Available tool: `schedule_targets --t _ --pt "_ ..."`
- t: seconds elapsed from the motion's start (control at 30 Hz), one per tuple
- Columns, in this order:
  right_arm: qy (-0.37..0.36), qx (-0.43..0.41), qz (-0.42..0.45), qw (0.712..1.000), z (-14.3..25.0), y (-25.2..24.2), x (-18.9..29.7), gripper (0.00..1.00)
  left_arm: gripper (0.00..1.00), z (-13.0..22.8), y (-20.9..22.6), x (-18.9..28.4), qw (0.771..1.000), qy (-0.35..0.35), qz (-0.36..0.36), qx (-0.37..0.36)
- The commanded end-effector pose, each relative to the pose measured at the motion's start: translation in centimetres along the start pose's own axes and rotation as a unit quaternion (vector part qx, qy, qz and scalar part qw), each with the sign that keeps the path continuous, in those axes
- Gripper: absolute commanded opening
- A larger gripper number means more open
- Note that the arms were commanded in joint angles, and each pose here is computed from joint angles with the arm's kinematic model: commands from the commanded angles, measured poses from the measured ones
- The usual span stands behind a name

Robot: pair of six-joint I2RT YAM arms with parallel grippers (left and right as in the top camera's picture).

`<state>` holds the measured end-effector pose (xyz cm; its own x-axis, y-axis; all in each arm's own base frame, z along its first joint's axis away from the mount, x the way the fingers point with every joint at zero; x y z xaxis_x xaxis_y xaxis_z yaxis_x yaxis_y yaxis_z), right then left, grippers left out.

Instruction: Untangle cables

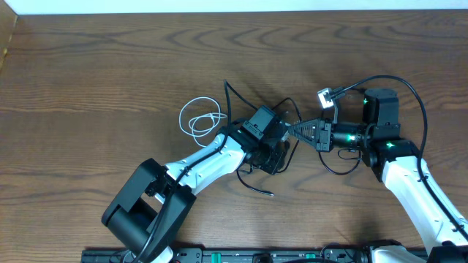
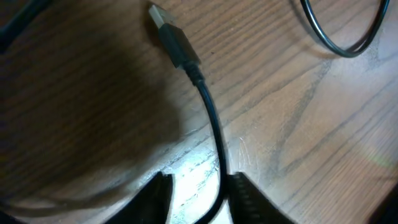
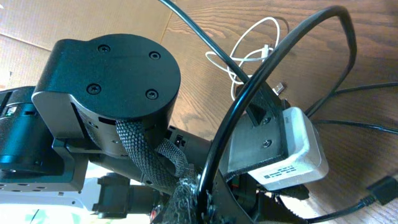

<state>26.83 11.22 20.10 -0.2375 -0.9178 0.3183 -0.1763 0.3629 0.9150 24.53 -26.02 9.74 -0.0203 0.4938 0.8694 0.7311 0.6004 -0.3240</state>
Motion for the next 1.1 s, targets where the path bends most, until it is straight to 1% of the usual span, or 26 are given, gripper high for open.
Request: schedule_targets --t 0.0,0.03,0.07,0.17,0.23,0.3,0.43,0.57,0.67,0.73,0.77,0.8,0.87,0.93,1.07 --pt "0.008 0.014 -0.01 1.0 0.1 0.4 -0.2 0.01 0.19 0.2 0.3 -0.4 1.0 0.006 -0.011 -0.01" --pt "0.008 0.014 -0.01 1.0 0.1 0.4 -0.2 0.01 0.12 0.2 0.3 -0.3 1.0 0.006 -0.011 -0.01" --pt "0.008 0.014 -0.01 1.0 0.1 0.4 -0.2 0.01 0.08 0.2 0.3 -0.3 1.0 0.005 -0.011 -0.01" --pt "0.008 0.014 -0.01 1.0 0.1 0.4 -0.2 0.01 0.08 0.0 0.7 0.3 1.0 -0.004 -0.014 -0.005" --pt "0.006 0.011 -0.004 1.0 0.1 0.2 -0.2 0.01 0.07 -0.6 1.6 2.2 0.999 -0.029 -0.023 0.006" --pt "-0.003 -0.001 0.021 1.0 0.1 -0.3 -0.2 0.01 0.07 -0.9 2.2 3.8 0.998 -0.049 -0.03 0.014" --pt "-0.019 -0.043 0.094 0.994 0.5 -2.1 0.0 0.01 0.08 -1.3 3.7 8.9 0.992 -0.106 -0.055 0.038" --pt "-0.029 -0.061 0.137 0.988 0.7 -3.0 0.2 0.01 0.08 -0.2 5.5 13.8 0.983 -0.145 -0.086 0.077" --pt "-0.034 -0.062 0.147 0.987 0.7 -3.2 0.3 0.01 0.07 1.0 6.7 15.7 0.977 -0.151 -0.101 0.111" --pt "-0.039 -0.063 0.157 0.985 0.6 -3.4 0.4 0.01 0.08 1.9 7.3 16.0 0.975 -0.138 -0.102 0.143" --pt "-0.04 -0.063 0.156 0.985 0.6 -3.4 0.4 0.01 0.11 2.3 7.4 15.8 0.975 -0.128 -0.101 0.152" --pt "-0.041 -0.061 0.155 0.985 0.5 -3.3 0.4 0.01 0.16 2.6 7.4 15.6 0.976 -0.117 -0.098 0.157" --pt "-0.049 -0.053 0.152 0.986 0.2 -3.2 0.5 0.01 0.3 3.2 7.3 15.2 0.977 -0.096 -0.093 0.167" --pt "-0.071 -0.029 0.138 0.987 -0.8 -2.6 1.0 0.01 0.36 3.7 7.2 14.9 0.977 -0.078 -0.09 0.175" --pt "-0.12 0.009 0.139 0.983 -3.3 -0.3 2.7 0.01 0.37 3.9 7.2 14.9 0.977 -0.072 -0.088 0.178"
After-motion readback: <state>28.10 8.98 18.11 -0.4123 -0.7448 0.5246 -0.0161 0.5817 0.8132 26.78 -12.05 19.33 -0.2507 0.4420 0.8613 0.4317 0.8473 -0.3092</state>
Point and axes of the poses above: each gripper's point midway between its finger pads, its own x axis back along the fingers, its own y axis along the line the jaws close on, z = x × y, the point moved 8 cm from there along x, back along the fingers, and after that the axes turned 15 degrees about -x, right-handed, at the moved point
